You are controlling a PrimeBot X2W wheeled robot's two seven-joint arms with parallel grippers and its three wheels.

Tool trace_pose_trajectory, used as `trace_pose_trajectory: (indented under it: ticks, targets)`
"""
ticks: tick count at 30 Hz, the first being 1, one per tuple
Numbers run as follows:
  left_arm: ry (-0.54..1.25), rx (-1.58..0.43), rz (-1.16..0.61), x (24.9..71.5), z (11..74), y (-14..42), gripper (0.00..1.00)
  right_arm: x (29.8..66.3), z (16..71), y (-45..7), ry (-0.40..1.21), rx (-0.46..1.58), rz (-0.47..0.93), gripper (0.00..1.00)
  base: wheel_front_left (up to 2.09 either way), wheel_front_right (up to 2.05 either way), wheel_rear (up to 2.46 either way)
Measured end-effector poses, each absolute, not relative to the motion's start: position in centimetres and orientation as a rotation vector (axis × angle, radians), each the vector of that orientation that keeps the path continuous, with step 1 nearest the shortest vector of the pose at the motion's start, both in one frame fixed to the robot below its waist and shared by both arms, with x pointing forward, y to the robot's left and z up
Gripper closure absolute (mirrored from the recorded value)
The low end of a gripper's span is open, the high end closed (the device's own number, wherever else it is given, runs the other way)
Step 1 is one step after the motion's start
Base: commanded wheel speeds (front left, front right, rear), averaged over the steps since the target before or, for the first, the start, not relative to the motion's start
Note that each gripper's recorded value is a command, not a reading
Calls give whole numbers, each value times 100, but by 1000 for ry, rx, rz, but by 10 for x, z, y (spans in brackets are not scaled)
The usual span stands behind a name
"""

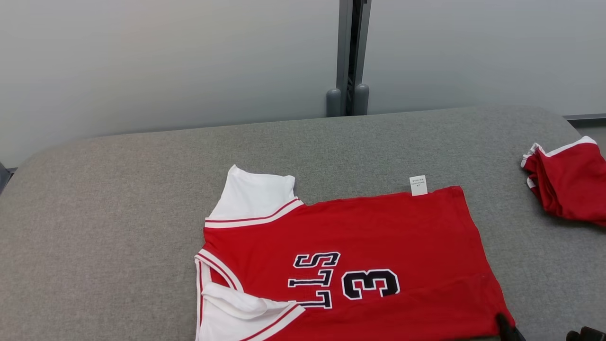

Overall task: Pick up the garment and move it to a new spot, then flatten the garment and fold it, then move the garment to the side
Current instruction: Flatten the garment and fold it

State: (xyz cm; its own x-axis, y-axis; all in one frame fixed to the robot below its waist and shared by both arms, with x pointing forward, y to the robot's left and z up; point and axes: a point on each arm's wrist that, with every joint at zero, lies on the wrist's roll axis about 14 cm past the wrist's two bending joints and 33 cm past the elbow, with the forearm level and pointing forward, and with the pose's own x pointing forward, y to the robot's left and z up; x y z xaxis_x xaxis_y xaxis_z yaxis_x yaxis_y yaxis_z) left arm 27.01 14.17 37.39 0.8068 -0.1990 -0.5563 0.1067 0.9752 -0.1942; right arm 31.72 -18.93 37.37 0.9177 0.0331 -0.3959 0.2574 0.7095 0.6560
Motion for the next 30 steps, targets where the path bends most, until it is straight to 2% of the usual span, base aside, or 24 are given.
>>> trace_pose_trajectory:
  ticks: [1, 8, 15, 20, 24, 30]
  targets:
    - [616, -156, -164, 269, 374, 142, 0, 318, 374, -191, 395, 778, -132, 0, 0, 0, 0]
    - [552, -175, -102, 280, 390, 155, 0, 336, 397, -209, 312, 731, -125, 0, 0, 0, 0]
    - [313, -214, -51, 321, 439, 164, 0, 377, 459, -210, 127, 576, 0, 0, 0, 0, 0]
    - [121, -251, -42, 354, 478, 160, 0, 398, 506, -201, -14, 372, 111, 0, 0, 0, 0]
    - [15, -267, -44, 374, 497, 157, 0, 406, 529, -187, -98, 262, 173, 0, 0, 0, 0]
    - [-36, -283, -29, 392, 505, 151, 0, 408, 542, -174, -158, 188, 191, 0, 0, 0, 0]
